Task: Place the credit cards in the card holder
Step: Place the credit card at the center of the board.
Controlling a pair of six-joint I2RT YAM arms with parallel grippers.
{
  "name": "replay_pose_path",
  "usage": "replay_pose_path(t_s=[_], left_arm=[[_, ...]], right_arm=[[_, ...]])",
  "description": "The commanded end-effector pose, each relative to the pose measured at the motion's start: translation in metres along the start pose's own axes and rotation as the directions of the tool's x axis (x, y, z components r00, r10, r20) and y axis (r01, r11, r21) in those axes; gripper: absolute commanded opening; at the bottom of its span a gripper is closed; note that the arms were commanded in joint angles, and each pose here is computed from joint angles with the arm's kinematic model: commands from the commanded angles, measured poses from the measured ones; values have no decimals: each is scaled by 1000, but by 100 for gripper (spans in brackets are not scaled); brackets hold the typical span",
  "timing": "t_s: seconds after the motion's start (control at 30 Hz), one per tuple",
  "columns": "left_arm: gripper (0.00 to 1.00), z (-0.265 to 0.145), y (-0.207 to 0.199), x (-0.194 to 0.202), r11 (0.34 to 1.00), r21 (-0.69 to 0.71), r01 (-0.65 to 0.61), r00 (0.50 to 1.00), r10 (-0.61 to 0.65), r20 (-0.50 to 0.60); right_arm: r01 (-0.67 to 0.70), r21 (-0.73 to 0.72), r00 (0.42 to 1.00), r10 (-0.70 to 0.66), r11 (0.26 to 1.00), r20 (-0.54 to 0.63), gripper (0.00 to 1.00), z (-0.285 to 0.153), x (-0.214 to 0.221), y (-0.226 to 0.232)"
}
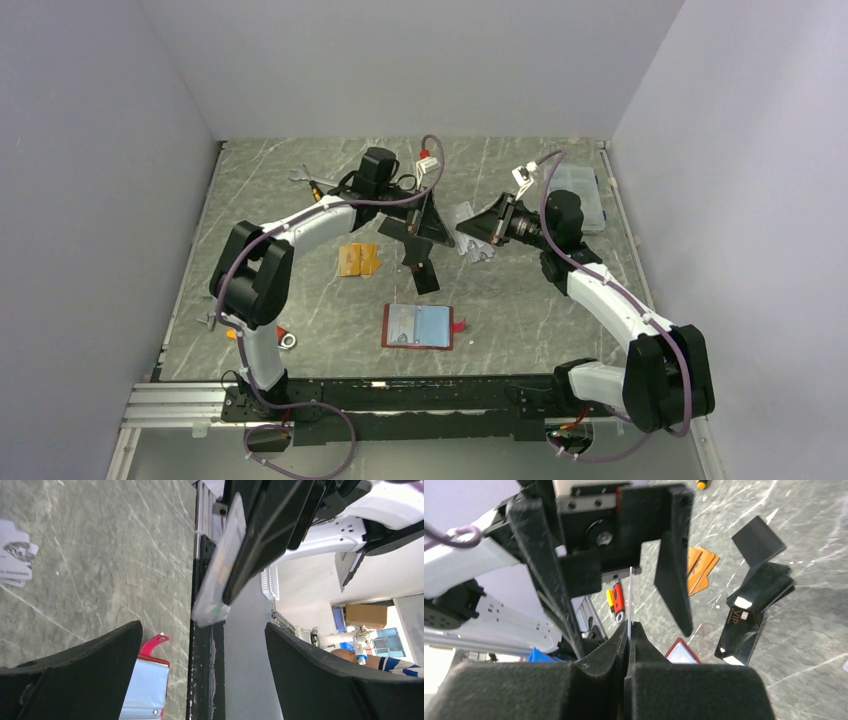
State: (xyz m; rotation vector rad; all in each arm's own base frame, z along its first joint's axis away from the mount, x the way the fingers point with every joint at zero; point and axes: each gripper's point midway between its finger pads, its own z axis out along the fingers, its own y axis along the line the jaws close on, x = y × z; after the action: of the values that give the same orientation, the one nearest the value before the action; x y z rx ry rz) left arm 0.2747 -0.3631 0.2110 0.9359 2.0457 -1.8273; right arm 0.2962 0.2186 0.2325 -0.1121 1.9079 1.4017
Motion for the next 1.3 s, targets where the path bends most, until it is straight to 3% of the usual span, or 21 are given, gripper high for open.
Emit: replay_pose_path(t_s=[0.0, 0.27, 0.37, 0.43, 0.53, 0.73, 0.97, 1.13, 1.27], left_arm=[[99, -22, -39, -43, 979, 125, -159, 980, 141, 138], [99, -33, -28, -53, 972, 119, -204, 963, 177, 205], [94, -33, -26, -58, 969, 96, -229, 956, 206, 207], [87, -33, -26, -60, 966, 101, -239, 956, 216, 200], [69, -31, -27, -60, 964, 133, -231, 962, 205, 182], [45, -27, -25, -53, 963, 167, -210, 970, 184, 157], [34, -21, -23, -52, 959, 201, -201, 976, 179, 125], [0, -19, -24, -53, 954, 219, -206, 976, 184, 116], [0, -20, -26, -56, 951, 228, -207, 976, 184, 117]], right_arm=[[138, -75, 990, -136, 988, 21, 0, 3, -10, 26], [120, -99, 992, -123, 988, -20, 0, 1, 1, 26], [111, -121, 992, -117, 986, -42, 0, 4, 6, 27], [107, -120, 991, -116, 987, -66, 0, 8, 10, 26], [106, -115, 991, -115, 988, -74, 0, 10, 12, 24], [109, -100, 991, -117, 989, -72, 0, 13, 9, 21], [113, -105, 990, -120, 988, -72, 0, 12, 9, 22], [102, -103, 990, -111, 989, -86, 0, 13, 12, 19], [88, -93, 991, -97, 992, -94, 0, 12, 17, 14]])
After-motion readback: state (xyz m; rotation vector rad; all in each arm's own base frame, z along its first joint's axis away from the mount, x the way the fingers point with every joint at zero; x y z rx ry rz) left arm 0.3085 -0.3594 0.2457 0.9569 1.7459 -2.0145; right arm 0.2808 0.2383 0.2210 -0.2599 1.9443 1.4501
